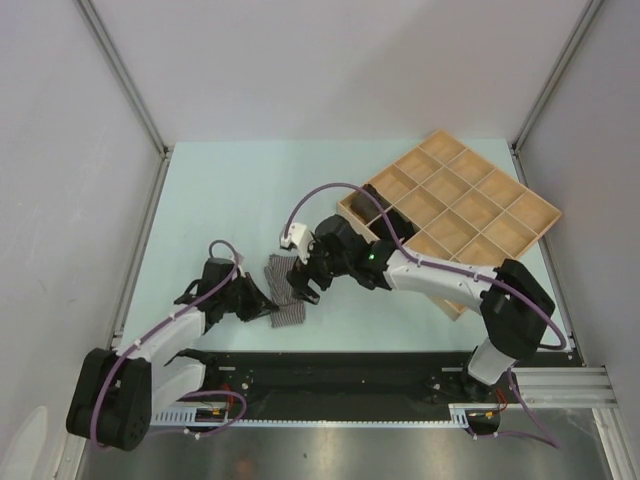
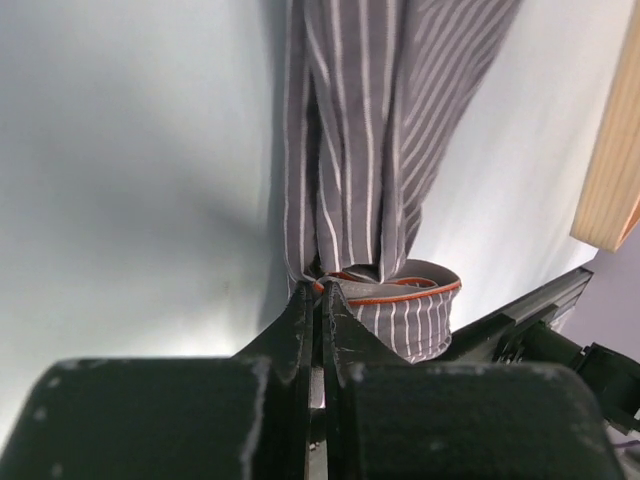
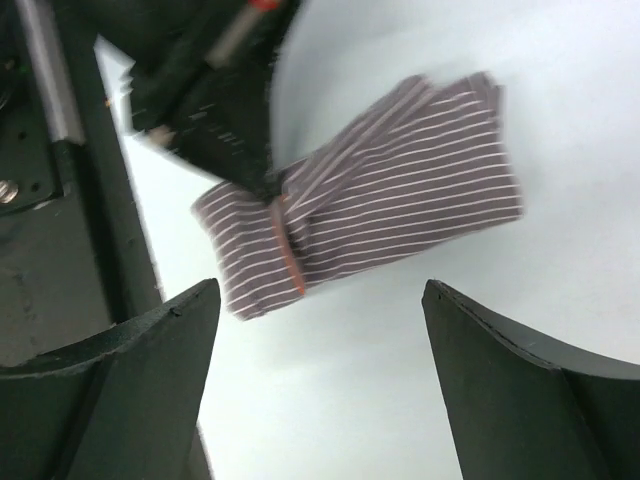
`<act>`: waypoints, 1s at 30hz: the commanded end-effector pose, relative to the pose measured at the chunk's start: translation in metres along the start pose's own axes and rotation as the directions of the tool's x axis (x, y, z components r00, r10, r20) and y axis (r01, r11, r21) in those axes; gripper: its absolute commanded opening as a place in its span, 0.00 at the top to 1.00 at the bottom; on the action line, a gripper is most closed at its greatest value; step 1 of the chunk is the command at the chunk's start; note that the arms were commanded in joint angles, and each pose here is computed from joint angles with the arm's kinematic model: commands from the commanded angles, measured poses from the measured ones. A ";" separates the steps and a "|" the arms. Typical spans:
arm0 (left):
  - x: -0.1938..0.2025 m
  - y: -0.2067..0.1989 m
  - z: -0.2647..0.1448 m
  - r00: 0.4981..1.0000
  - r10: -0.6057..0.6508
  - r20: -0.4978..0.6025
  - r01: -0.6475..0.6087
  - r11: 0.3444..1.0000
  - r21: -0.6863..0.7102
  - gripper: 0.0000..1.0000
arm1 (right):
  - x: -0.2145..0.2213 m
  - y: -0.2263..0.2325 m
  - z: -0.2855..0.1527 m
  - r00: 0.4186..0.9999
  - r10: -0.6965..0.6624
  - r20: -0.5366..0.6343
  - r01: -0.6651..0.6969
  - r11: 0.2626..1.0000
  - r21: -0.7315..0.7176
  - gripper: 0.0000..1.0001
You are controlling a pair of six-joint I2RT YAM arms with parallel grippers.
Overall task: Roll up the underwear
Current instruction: Roll the underwear to the center of the board.
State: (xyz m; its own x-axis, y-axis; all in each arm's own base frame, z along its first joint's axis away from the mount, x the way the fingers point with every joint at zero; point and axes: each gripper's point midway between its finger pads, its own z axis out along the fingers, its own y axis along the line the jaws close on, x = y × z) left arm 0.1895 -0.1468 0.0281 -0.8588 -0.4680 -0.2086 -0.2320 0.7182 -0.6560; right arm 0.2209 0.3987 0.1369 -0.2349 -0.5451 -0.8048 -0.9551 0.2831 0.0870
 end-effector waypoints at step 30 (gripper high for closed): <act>-0.002 0.000 -0.008 0.982 -0.035 -0.186 0.037 0.999 0.009 1.00 | 0.053 0.066 0.069 0.855 -0.518 -0.034 0.509 0.823 0.254 0.34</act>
State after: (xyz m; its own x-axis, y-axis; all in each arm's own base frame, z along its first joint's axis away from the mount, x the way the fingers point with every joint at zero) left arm 0.1792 -0.1398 0.0232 -0.9108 -0.4117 -0.0295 -0.2983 0.7059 -0.6424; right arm 0.1511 0.4348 0.0581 0.2523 -0.6561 -0.7113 -0.8879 0.1352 -0.4396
